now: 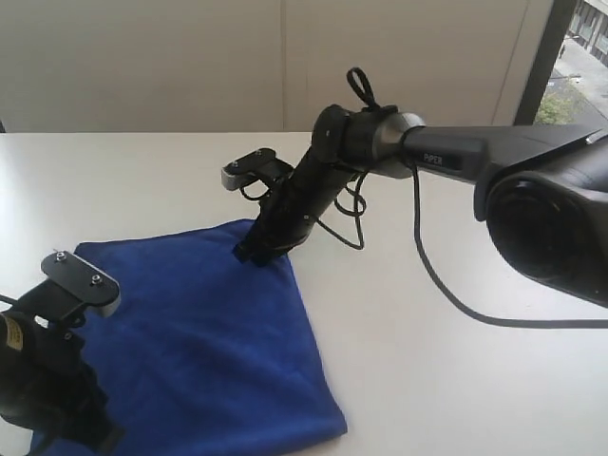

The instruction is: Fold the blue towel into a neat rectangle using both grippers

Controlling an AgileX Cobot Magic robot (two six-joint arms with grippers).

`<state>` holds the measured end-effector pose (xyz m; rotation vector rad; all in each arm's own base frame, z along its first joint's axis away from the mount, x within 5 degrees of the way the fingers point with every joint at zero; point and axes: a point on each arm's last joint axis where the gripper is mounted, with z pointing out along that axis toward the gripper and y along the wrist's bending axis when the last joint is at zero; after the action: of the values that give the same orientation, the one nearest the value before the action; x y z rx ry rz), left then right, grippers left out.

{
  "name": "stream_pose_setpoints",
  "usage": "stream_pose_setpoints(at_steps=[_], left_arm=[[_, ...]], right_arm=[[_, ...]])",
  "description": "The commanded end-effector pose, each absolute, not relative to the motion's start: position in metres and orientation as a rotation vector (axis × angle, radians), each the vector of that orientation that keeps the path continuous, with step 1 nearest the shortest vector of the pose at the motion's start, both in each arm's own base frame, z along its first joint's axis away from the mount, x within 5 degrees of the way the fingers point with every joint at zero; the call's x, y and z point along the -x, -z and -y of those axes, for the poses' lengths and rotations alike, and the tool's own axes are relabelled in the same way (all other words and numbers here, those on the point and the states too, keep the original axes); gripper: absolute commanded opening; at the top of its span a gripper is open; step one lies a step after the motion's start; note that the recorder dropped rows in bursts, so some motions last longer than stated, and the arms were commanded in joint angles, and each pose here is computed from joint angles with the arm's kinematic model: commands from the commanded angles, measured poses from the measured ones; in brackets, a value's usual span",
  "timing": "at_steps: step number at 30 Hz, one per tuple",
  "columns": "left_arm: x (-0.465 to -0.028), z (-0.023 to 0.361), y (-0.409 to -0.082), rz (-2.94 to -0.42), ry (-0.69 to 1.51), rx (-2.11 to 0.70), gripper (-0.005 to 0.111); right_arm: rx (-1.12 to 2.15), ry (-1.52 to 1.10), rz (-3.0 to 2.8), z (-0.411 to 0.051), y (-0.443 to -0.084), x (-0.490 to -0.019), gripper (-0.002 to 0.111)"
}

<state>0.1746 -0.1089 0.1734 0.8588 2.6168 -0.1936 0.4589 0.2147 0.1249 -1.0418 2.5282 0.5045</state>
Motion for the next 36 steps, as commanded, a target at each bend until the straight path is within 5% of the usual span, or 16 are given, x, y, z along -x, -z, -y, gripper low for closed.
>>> stream_pose_setpoints(at_steps=[1, 16, 28, 36], left_arm=[[-0.172, 0.109, -0.174, -2.610, 0.204, -0.856, 0.000], [-0.173, 0.109, -0.174, -2.595, 0.202, -0.868, 0.000], [-0.174, 0.110, -0.175, -2.577, 0.202, -0.871, 0.000], [-0.173, 0.110, -0.175, -2.576, 0.198, -0.886, 0.000]], right_arm=[[1.045, -0.196, -2.634, -0.194, -0.106, -0.464, 0.000], [1.028, 0.109, -2.822, -0.142, -0.107, -0.467, 0.000], [1.002, -0.003, -2.636, -0.138, -0.198, -0.456, 0.000], [1.033, -0.209, -2.617, -0.137, -0.217, -0.379, 0.000]])
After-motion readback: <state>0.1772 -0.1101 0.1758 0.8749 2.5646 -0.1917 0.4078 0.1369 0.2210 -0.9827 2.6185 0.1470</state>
